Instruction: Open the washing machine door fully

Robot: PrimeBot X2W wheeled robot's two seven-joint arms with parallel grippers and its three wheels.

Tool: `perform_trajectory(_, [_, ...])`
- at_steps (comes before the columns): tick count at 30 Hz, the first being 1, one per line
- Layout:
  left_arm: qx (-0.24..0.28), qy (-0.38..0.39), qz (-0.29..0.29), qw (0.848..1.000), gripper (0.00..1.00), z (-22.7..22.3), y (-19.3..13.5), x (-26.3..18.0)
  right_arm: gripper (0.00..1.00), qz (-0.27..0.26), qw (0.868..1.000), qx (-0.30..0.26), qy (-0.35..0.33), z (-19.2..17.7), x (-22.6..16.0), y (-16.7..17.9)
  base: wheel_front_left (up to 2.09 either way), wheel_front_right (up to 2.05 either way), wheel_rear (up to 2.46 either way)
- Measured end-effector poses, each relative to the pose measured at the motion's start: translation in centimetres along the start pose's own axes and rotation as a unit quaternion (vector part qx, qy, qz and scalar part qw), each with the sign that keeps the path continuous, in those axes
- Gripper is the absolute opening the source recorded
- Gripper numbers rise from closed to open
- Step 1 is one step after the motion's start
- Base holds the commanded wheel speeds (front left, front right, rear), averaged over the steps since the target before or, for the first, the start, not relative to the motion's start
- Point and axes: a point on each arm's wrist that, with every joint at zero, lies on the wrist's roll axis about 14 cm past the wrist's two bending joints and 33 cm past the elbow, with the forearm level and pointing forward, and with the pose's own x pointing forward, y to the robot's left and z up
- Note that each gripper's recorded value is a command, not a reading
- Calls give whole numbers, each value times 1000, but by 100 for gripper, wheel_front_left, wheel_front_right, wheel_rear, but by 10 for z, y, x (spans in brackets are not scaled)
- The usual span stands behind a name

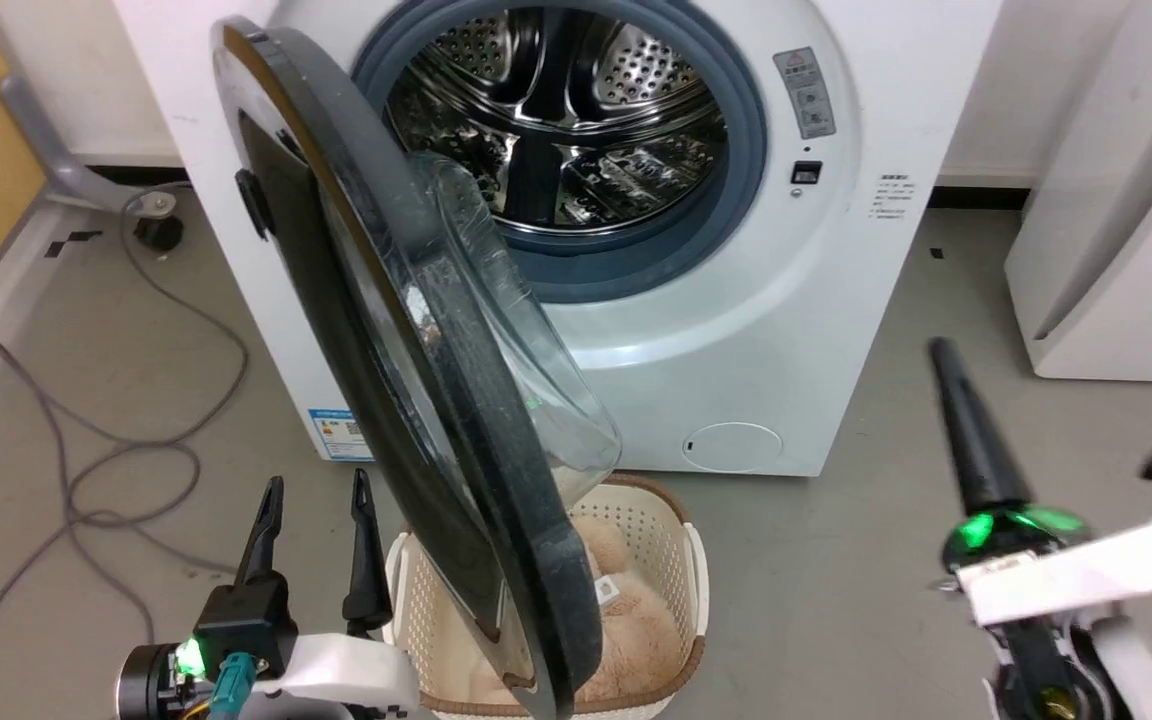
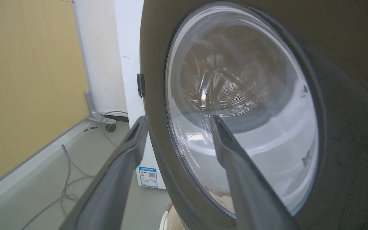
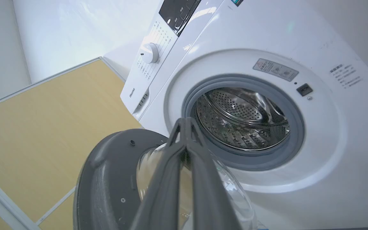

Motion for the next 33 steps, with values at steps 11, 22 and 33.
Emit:
perform_trajectory(11, [-1,-2,-2,1000,100,1,-1,0,0,-17,945,-322,-52,46,-25,-15,0,0,0])
perform_trajectory(22, [-1,-4,-1,1000,100,3,0,-2,0,-67,905,-420,-1,23,-63,-39,0,0,0])
perform_trajectory(33, [3,-2,1,1000,100,2,2,-5,100,-103,895,-433,29,8,-79,-58,0,0,0])
